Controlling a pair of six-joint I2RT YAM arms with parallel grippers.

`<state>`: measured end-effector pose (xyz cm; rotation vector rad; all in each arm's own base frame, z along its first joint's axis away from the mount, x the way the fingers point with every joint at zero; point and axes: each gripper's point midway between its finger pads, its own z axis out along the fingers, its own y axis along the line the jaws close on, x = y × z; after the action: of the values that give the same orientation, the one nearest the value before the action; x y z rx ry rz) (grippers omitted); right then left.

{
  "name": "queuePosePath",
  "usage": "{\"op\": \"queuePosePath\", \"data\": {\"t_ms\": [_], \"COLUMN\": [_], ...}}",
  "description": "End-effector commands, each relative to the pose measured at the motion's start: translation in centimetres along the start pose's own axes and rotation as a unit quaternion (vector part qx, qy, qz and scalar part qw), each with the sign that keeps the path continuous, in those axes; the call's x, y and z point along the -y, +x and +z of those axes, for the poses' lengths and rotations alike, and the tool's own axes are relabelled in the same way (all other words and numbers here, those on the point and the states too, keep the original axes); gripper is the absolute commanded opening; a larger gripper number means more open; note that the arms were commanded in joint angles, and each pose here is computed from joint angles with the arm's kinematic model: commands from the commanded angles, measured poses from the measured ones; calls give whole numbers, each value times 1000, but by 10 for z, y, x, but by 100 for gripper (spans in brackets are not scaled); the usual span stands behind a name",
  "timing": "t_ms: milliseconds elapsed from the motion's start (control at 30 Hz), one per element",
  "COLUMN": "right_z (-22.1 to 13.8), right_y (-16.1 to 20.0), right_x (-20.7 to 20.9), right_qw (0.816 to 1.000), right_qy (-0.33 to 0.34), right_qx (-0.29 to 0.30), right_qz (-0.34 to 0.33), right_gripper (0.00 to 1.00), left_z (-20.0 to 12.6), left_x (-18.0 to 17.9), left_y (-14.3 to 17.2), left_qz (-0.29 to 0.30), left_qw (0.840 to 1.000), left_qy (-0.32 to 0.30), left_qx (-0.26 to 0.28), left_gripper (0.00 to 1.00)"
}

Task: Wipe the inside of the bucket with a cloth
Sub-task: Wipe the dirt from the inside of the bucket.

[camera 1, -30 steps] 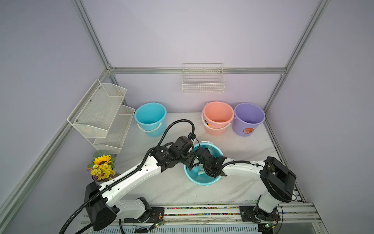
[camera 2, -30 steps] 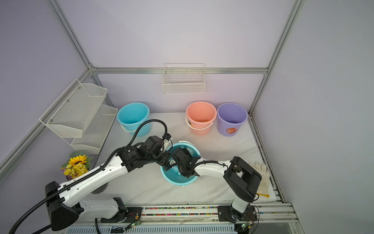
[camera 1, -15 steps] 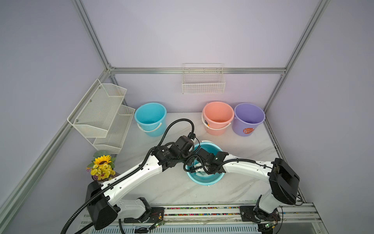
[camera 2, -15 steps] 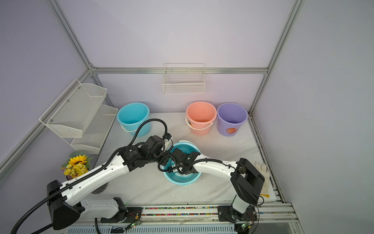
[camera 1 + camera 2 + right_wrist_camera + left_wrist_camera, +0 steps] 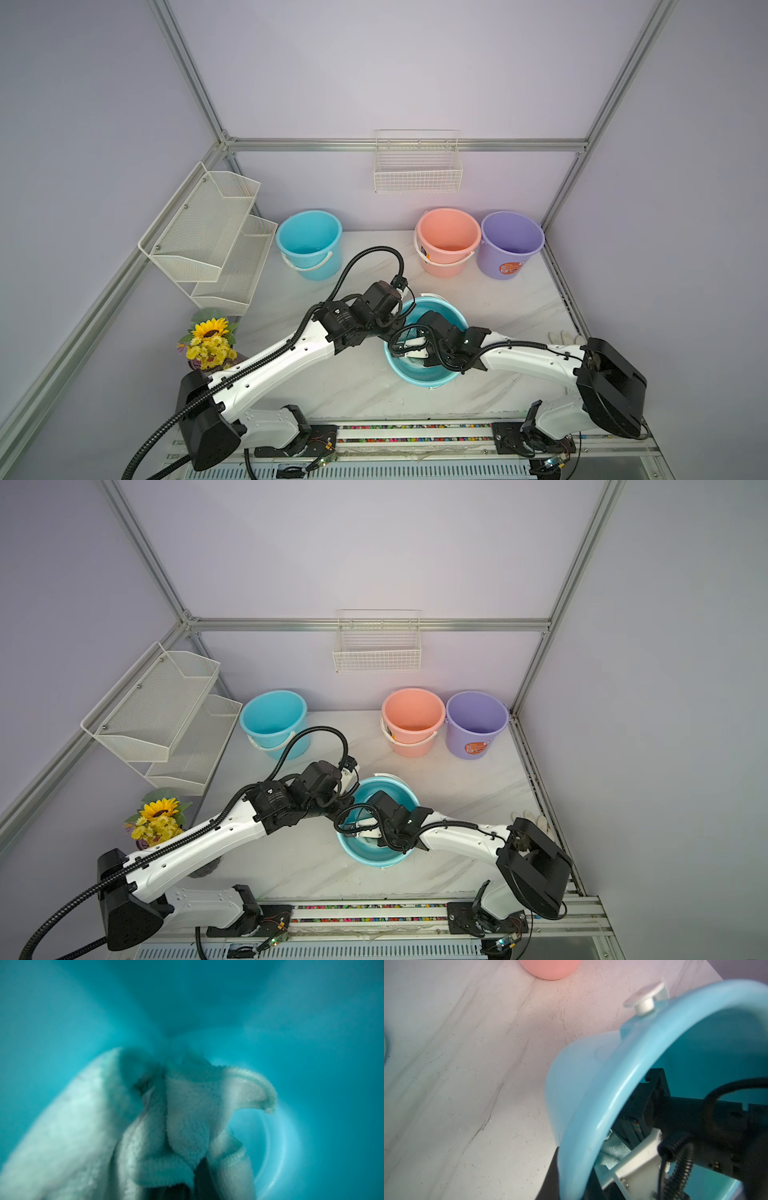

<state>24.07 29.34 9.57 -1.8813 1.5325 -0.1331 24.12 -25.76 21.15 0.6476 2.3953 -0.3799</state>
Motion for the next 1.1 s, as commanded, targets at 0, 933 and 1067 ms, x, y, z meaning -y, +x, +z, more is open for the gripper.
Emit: {"op": "queuePosePath", "data": {"t_ms": [0,933,1067], "right_z": [-34,-124,-106], "right_y": [-43,-40,-37], "right_x": [50,114,103], "right_qw": [989,895,907], "right_qy": [109,325,301], "right_qx": [91,-22,-17], "right_qz": [-34,-305,-295], "right_gripper": [0,0,0], "left_z": [-6,-17,-19], "left_x": [20,38,38], "left_y": [-26,-33,-33], "left_qz": [-28,-14,-14], "left_qw": [998,995,994], "left_qy": [42,92,95], "left_qx": [43,43,46], "left_gripper": [0,0,0]}}
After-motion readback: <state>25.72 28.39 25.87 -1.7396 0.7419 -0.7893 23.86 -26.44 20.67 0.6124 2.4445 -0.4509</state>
